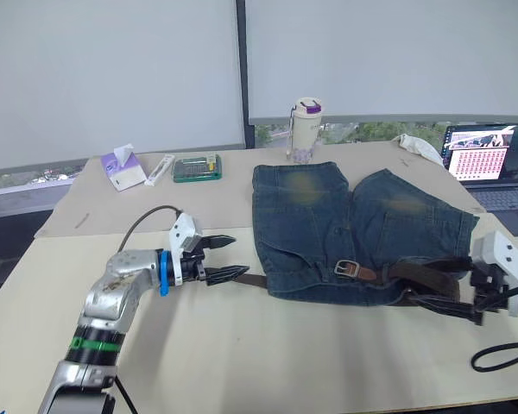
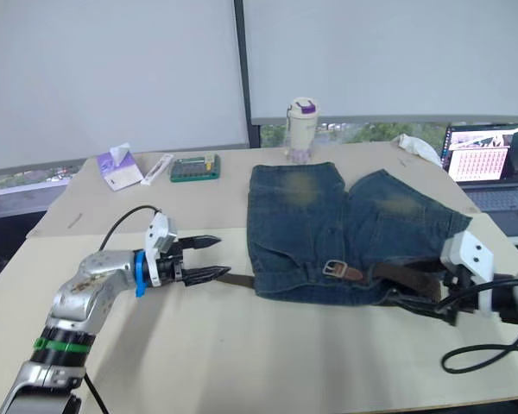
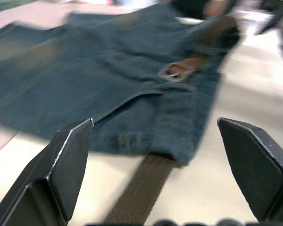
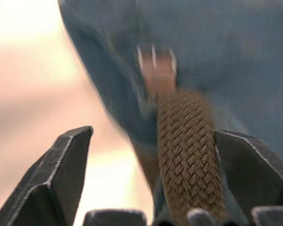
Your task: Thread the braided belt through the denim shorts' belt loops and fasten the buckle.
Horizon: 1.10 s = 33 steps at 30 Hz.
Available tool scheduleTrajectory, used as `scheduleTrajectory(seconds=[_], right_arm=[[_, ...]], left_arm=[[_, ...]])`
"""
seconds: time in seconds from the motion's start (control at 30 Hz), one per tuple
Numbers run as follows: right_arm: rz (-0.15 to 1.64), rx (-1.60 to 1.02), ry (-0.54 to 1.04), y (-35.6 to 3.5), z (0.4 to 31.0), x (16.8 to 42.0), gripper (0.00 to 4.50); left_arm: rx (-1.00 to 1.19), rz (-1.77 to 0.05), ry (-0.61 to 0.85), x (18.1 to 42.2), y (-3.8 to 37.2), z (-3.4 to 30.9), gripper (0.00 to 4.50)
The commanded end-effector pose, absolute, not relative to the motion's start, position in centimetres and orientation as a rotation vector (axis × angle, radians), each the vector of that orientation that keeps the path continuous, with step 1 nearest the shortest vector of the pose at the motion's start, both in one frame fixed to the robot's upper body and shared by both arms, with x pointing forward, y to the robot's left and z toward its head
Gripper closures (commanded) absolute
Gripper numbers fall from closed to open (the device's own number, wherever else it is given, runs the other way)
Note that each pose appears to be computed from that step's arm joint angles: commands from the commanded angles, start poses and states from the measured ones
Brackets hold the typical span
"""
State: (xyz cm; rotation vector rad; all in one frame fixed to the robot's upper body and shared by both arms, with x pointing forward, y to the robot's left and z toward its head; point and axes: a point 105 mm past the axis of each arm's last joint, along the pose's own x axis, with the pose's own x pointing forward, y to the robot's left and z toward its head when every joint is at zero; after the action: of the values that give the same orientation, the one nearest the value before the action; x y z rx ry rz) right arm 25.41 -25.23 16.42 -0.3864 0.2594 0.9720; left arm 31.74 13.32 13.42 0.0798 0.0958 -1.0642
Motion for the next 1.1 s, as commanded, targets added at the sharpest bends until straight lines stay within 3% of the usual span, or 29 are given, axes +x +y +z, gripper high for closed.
scheduleTrajectory(seconds=[0.03,0.1,0.23,0.43,0.7,1.1], right_arm=[[1.015,-0.340,0.133,-22.3,18.4,25.5,0.03],[1.028,-0.323,0.109,-21.4,18.5,25.5,0.03],[1.103,-0.270,0.014,-18.1,19.1,26.5,0.03],[1.146,-0.261,-0.059,-16.1,20.2,28.0,0.03],[1.168,-0.296,-0.115,-15.0,21.3,29.0,0.03],[1.162,-0.323,-0.154,-13.9,22.2,28.6,0.03]], left_arm=[[-0.006,-0.846,0.012,31.5,15.9,15.3,0.00],[-0.058,-0.762,0.007,31.2,17.0,15.3,0.00],[-0.156,-0.362,-0.015,31.0,20.8,14.2,0.00],[-0.365,-0.015,0.050,29.8,21.2,11.7,0.00],[-0.447,0.080,0.226,26.7,19.4,9.1,0.00],[-0.479,-0.176,0.380,29.2,13.6,7.3,0.00]])
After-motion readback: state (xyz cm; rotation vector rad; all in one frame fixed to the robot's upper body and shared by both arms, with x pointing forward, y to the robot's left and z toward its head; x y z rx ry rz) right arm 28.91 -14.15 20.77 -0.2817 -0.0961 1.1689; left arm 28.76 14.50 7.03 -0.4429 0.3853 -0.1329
